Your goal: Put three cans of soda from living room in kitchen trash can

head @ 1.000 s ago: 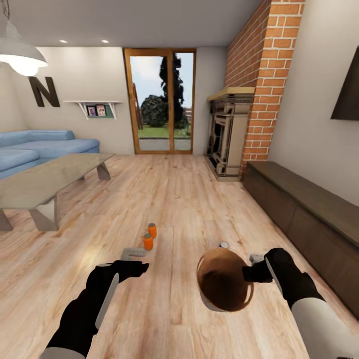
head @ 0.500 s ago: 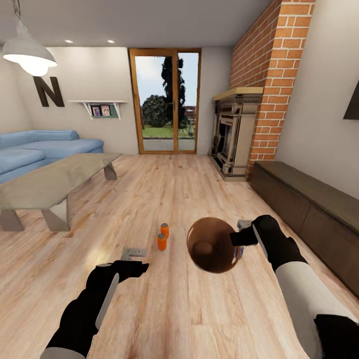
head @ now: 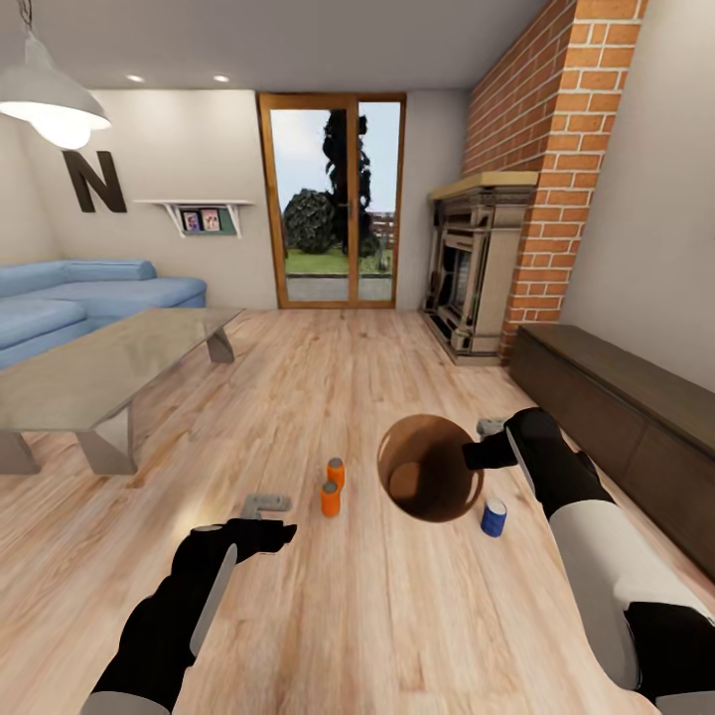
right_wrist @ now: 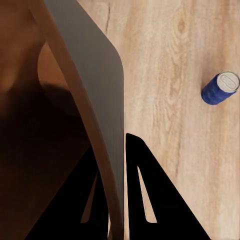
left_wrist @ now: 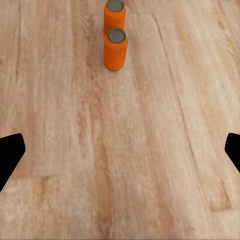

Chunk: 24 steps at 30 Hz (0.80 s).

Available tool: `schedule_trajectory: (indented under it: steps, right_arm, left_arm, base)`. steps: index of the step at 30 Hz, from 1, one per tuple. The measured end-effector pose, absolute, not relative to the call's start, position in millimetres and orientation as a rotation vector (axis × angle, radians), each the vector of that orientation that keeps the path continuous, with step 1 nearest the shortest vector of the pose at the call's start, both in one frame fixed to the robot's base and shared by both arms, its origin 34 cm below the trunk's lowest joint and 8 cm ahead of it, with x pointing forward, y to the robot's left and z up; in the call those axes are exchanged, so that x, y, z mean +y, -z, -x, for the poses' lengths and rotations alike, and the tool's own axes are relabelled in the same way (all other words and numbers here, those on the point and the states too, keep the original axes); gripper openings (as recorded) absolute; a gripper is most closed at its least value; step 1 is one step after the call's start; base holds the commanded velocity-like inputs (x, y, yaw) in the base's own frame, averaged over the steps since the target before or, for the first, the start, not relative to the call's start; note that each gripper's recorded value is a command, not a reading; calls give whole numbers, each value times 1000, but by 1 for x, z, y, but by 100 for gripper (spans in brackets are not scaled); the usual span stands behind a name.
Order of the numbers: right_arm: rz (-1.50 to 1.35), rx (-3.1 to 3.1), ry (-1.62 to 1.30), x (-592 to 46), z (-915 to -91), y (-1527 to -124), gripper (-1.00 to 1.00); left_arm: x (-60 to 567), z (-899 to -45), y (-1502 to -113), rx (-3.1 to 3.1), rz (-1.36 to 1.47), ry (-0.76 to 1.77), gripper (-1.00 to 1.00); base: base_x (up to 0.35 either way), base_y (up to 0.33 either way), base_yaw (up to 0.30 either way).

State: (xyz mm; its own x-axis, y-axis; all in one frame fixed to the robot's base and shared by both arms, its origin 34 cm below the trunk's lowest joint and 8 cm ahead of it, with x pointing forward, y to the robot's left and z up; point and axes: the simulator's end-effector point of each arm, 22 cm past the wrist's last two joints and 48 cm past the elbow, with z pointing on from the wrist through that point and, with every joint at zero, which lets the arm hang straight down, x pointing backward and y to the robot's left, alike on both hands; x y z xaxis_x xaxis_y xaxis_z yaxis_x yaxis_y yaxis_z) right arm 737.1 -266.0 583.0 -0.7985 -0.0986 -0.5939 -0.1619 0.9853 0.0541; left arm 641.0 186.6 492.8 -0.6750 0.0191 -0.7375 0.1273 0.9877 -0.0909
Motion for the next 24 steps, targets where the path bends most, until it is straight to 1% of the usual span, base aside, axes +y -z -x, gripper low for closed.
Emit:
schedule_trajectory:
  steps: [18,24]
  right_arm:
    - [164,2491,-88,-287,-738,-588,-100]
    - [123,2453,-23,-330,-741,-607,-100]
  left_arm:
    - [187,-641,-493,2307,-102,166,100]
    - [187,-641,-493,2306,-102,167,100]
  base:
    - [326,1,0]
    - [326,0,0]
